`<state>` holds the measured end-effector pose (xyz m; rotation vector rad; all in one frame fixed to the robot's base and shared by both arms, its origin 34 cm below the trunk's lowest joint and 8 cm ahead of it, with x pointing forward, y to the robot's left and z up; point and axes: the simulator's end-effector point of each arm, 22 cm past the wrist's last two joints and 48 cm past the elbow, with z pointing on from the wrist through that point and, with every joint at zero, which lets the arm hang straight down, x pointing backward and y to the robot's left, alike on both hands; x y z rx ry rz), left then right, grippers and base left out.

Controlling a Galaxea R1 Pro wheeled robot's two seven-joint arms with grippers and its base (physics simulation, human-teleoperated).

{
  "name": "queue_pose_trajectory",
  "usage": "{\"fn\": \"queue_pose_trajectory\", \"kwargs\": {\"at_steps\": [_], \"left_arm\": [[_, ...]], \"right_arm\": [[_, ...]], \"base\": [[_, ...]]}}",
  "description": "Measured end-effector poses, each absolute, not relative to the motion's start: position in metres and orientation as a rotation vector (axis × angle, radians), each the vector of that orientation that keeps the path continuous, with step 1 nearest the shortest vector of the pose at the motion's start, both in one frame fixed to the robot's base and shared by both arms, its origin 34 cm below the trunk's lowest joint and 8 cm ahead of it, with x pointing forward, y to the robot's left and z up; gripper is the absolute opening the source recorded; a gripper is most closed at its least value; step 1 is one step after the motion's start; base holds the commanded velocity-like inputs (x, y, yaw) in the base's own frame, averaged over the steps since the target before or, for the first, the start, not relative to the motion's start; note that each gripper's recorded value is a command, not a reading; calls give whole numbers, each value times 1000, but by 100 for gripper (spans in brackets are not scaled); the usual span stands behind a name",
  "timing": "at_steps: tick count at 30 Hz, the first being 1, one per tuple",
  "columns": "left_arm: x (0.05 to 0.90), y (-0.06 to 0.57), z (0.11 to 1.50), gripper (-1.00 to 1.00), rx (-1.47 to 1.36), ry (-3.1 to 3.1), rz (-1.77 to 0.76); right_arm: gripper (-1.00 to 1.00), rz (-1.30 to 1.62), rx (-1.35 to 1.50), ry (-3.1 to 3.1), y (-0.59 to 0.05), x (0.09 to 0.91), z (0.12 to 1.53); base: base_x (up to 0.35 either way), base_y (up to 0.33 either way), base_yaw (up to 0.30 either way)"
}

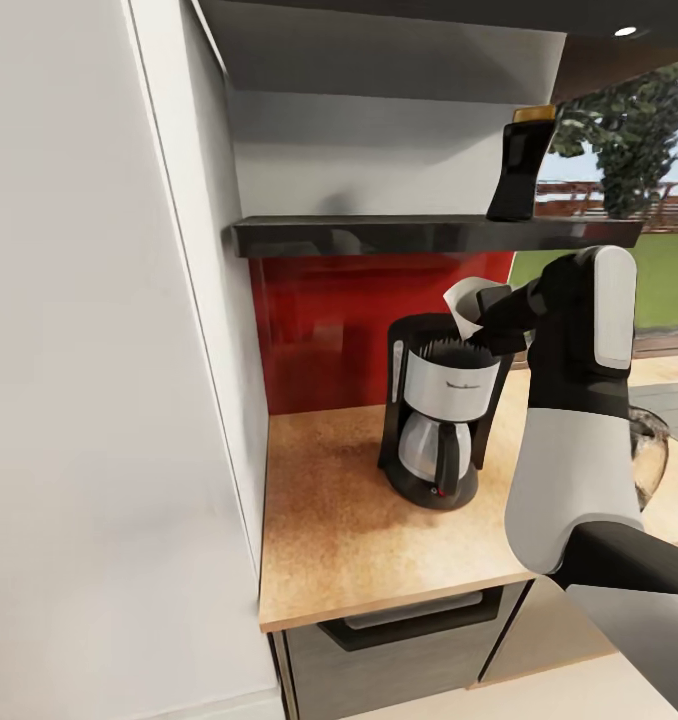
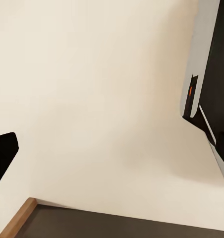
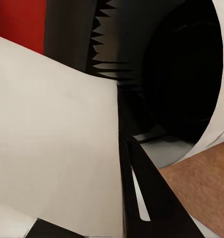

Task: Set up a coffee station on the kitchen countertop: keep the coffee maker on the countertop, move the bottle of coffee from the kitchen shelf to the counter next to the coffee maker, place a paper coffee filter on top of the coffee maker, put the saucer next to the coffee maker with the coffee cup on the saucer, and place the electric kettle next to the coffee maker.

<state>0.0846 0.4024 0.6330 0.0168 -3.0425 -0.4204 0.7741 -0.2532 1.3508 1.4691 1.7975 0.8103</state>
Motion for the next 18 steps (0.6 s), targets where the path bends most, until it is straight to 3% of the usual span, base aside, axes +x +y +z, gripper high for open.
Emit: {"fn": "queue_pose_trajectory", "kwargs": {"at_steps": [9,10,18], "left_arm": [[84,402,633,100,17,-3042,-420],[84,402,633,100,17,-3042,-420],[85,402,633,100,17,-3042,-420]], "right_arm": [[-100,810,1469,1797,-253,774,1351],[100,810,1469,1797,-253,774,1351],[100,813,1472,1795,-253,774,1351]], "base": [[3,0,0],[0,0,0],[0,0,0]]}}
